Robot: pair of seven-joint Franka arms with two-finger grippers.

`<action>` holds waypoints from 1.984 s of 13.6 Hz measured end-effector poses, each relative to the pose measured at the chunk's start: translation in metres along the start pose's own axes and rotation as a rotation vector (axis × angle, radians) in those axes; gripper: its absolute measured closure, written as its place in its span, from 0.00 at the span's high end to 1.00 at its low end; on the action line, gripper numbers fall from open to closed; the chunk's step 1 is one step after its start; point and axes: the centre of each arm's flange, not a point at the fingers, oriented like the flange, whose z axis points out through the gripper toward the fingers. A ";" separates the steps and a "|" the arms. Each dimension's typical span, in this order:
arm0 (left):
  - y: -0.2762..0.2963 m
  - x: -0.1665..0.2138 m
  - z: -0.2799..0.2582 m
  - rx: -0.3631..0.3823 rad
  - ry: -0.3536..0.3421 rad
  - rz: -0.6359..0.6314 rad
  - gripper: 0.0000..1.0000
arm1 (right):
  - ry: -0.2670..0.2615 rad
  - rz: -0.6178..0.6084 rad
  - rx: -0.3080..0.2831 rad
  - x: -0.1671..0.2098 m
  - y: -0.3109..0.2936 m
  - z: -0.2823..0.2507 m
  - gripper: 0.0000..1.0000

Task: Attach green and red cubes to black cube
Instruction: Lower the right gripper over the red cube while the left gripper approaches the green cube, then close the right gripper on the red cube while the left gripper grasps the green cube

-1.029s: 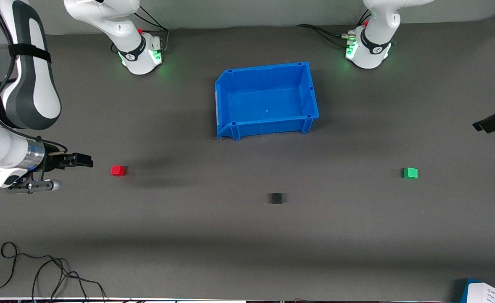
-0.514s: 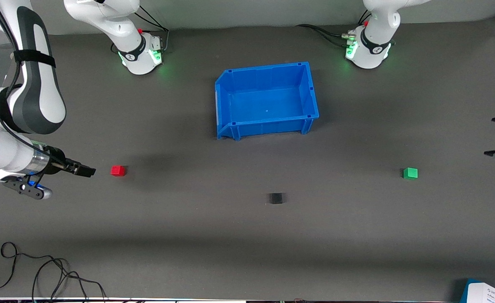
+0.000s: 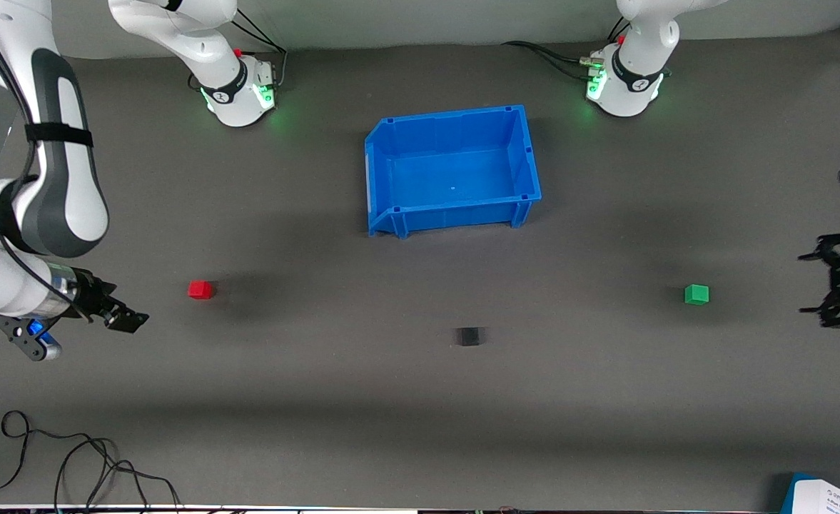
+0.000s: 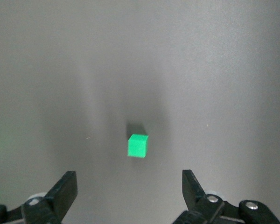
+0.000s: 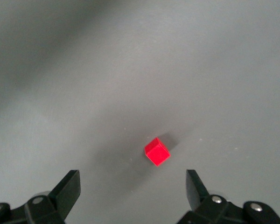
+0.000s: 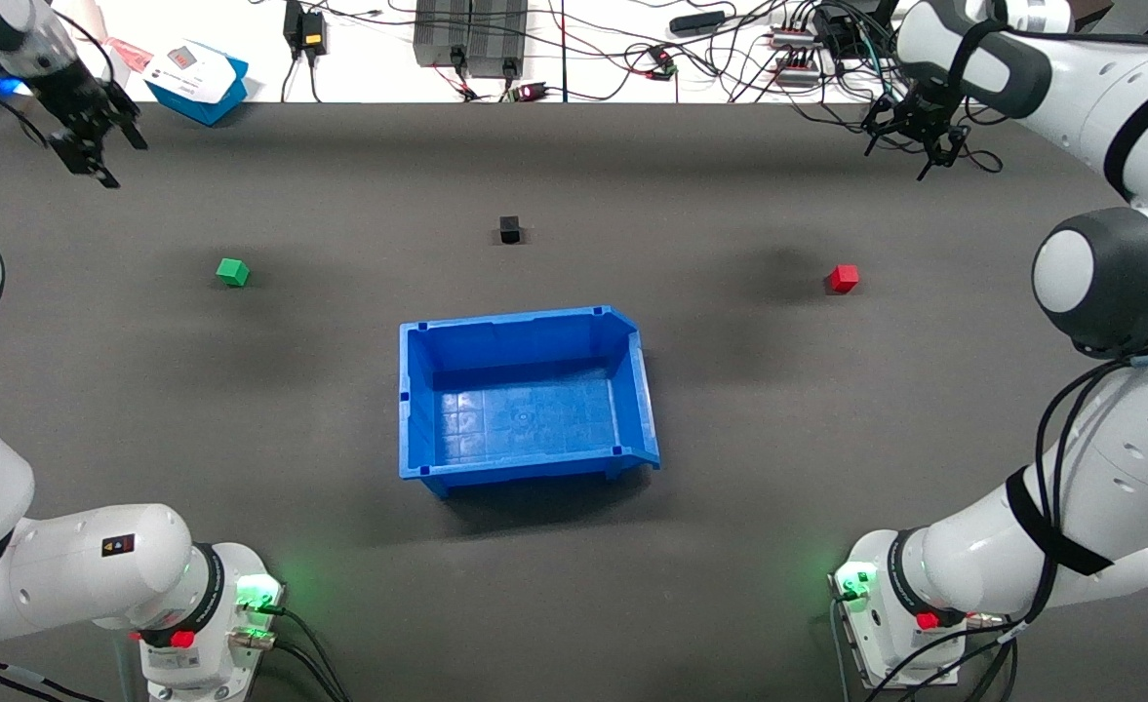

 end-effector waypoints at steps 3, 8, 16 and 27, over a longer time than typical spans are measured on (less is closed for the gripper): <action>0.004 -0.004 0.057 -0.013 0.005 -0.035 0.99 | -0.016 0.185 -0.021 0.006 0.010 0.031 1.00; 0.014 -0.013 0.126 0.003 0.003 -0.061 0.97 | -0.006 0.510 -0.011 -0.003 0.017 0.079 1.00; 0.014 -0.026 0.206 0.036 0.009 -0.052 0.96 | 0.083 0.734 0.022 -0.025 0.029 0.142 1.00; 0.006 -0.034 0.213 0.070 0.011 -0.039 0.52 | 0.097 0.777 0.063 -0.045 0.050 0.201 1.00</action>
